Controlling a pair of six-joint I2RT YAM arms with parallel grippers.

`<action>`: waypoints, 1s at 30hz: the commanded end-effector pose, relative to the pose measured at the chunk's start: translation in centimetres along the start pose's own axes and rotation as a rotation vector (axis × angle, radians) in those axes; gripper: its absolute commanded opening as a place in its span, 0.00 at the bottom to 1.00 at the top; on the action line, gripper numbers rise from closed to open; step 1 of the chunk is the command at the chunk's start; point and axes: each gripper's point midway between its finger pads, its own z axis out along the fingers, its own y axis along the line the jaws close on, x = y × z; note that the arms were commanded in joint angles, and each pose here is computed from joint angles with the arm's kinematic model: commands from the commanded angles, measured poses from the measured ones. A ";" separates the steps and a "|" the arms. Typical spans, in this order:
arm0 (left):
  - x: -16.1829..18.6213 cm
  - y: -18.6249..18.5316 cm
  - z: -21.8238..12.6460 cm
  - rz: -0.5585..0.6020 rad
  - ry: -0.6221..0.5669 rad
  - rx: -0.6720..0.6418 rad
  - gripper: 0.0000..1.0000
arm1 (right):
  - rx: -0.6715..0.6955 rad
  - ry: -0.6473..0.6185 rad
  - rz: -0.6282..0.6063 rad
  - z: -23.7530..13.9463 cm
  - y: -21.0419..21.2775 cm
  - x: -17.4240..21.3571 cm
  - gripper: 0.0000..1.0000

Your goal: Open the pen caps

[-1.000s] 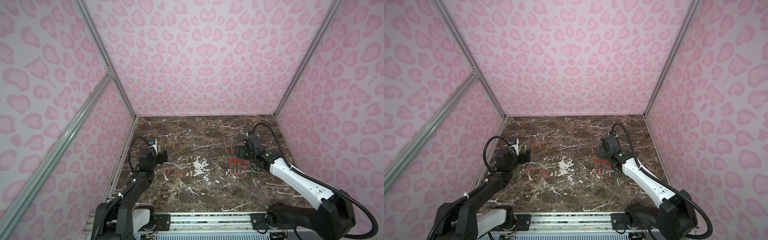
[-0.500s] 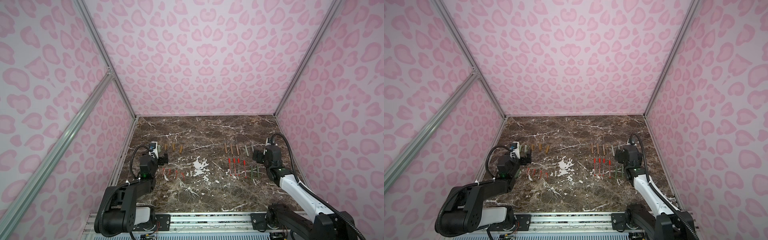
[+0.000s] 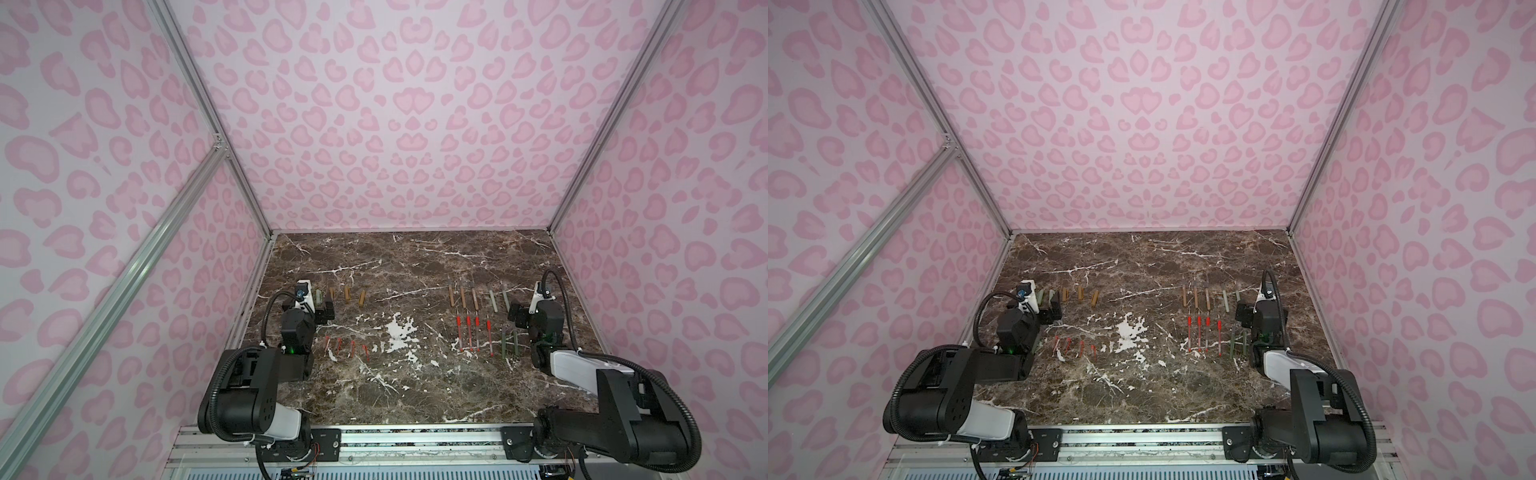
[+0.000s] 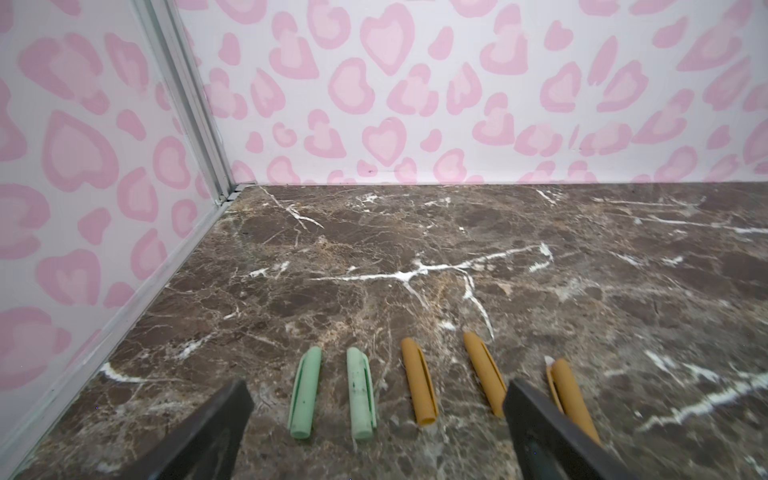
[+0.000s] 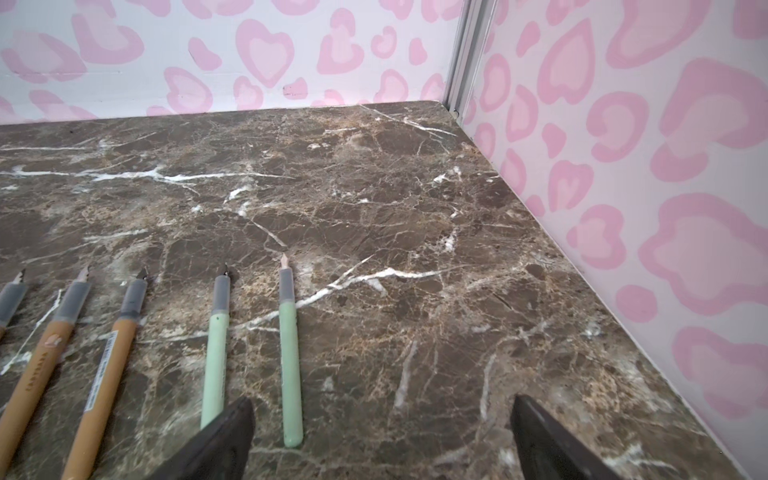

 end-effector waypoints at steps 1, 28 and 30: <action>0.7 1.1 0.5 -0.035 0.044 -0.049 0.98 | -0.052 -0.153 0.058 0.4 0.6 -3.1 0.98; 0.3 1.3 -0.5 -0.038 -0.004 -0.060 0.98 | -0.014 -0.114 -0.009 2.0 1.6 -1.4 0.98; -0.1 1.4 -2.1 -0.045 -0.080 -0.058 0.98 | -0.015 -0.115 -0.010 2.0 1.6 -1.4 0.98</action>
